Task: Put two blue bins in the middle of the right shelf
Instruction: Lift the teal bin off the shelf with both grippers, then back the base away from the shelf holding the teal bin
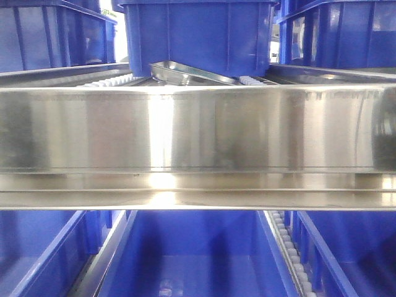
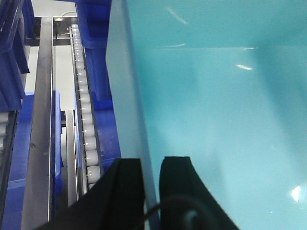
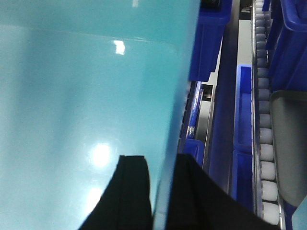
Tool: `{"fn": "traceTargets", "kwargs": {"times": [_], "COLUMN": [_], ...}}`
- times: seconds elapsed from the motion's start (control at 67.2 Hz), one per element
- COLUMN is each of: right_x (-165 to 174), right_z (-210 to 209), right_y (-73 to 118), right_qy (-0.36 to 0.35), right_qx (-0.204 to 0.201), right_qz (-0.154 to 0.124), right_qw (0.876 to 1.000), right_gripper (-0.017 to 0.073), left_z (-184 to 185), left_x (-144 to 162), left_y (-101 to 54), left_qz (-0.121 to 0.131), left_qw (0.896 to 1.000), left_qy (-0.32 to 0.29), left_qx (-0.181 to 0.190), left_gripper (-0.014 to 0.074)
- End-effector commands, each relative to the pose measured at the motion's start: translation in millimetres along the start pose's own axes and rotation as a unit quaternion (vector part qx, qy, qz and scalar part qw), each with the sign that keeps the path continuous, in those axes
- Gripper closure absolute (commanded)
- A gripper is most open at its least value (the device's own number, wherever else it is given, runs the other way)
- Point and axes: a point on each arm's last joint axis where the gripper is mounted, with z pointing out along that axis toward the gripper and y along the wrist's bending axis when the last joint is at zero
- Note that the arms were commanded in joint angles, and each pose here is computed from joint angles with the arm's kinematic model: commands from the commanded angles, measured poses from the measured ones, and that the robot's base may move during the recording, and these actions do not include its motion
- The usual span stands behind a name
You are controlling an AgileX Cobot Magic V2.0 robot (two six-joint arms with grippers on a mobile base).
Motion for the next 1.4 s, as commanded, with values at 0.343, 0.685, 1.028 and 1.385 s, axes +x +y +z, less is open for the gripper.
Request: {"fn": "traceTargets", "kwargs": {"times": [0.343, 0.685, 1.028, 1.385], "right_x": [-5.1, -5.1, -4.9, -5.3], "right_z": [-8.0, -8.0, -6.2, -4.5], "right_y": [-1.5, -1.5, -1.5, -1.5], "right_qy": [-0.025, -0.025, -0.023, -0.024], "right_qx": [0.007, 0.007, 0.007, 0.007], "right_qz": [-0.014, -0.014, -0.014, -0.014], "right_qw": [1.000, 1.000, 1.000, 1.000], "right_gripper": [0.0711, 0.0711, 0.0711, 0.0711], "left_z": [-10.3, -10.3, -10.3, -10.3], "left_x": [-8.8, -8.8, -8.9, -8.9], "left_y": [-3.3, -3.3, -2.7, -2.6], "left_qz": [0.000, 0.000, 0.002, 0.002], "left_qw": [0.999, 0.999, 0.999, 0.999], "left_qy": [-0.044, -0.044, -0.045, -0.045], "left_qx": [0.017, 0.017, 0.013, 0.013], "left_gripper": [0.0704, 0.0704, 0.0704, 0.0704]}}
